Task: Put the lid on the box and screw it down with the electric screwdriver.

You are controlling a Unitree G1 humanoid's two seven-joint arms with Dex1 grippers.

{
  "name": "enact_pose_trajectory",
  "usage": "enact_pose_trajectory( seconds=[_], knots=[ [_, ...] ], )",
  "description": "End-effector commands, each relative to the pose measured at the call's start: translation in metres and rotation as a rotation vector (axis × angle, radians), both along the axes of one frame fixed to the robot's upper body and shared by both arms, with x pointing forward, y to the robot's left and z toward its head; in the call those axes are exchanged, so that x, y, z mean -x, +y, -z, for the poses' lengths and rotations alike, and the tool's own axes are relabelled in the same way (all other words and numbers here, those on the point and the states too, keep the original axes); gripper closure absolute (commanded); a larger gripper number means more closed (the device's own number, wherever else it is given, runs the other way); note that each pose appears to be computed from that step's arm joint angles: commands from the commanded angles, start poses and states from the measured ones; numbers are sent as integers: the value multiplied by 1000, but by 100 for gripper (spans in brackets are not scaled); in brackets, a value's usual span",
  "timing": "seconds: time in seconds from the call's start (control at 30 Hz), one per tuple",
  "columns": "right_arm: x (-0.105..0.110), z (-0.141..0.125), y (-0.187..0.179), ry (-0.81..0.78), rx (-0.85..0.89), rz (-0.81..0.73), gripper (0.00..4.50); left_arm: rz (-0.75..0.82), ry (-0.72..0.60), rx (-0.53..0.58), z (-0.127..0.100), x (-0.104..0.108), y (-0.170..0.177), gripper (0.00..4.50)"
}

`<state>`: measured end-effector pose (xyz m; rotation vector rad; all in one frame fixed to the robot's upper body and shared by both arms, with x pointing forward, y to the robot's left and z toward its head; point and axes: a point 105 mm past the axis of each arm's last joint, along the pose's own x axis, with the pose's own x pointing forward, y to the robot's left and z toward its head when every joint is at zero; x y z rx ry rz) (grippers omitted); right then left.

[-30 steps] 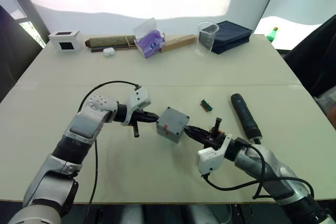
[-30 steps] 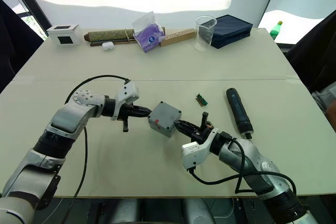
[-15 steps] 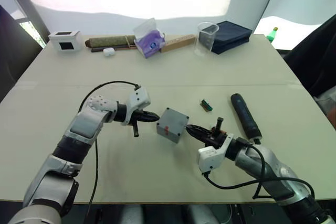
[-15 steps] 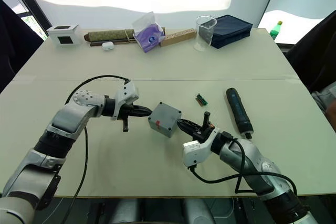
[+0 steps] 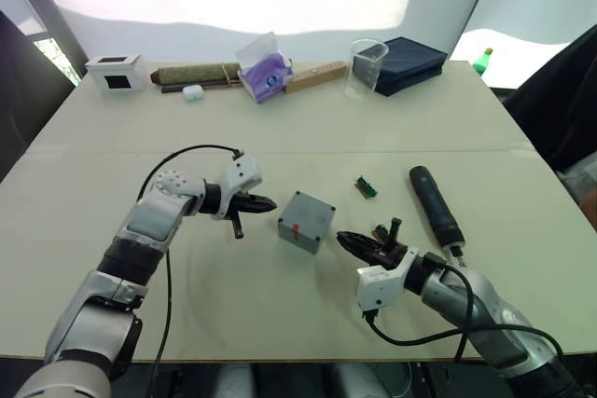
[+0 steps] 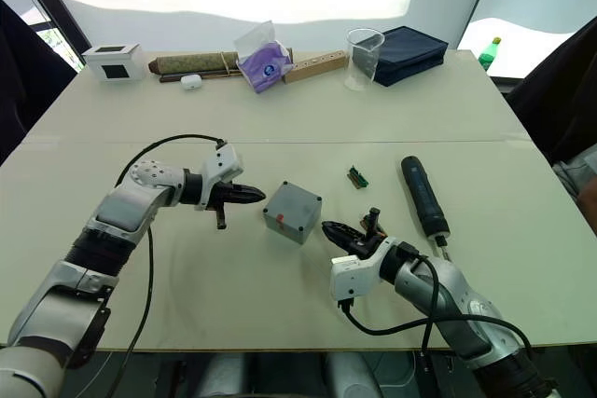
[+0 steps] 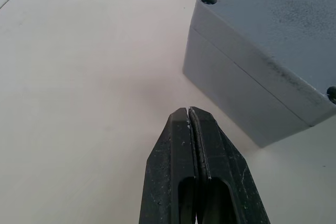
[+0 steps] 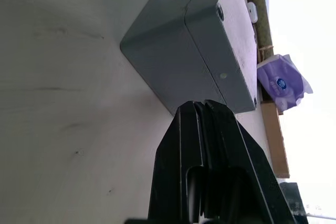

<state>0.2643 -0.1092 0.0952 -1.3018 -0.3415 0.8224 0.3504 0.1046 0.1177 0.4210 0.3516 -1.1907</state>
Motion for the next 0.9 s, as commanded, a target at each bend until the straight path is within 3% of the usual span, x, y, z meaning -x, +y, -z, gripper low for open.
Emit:
enact_pose_trajectory(
  seconds=[0.03,0.5,0.9],
  knots=[
    [-4,-8,9,8,-47,0,440,41,-21,-10,0,3,-10,450],
    [-16,-14,11,27,-64,1,440,121,59,5,3,37,-25,450],
    [-15,-14,12,27,-60,-8,440,89,47,-11,1,32,-19,450]
  ],
)
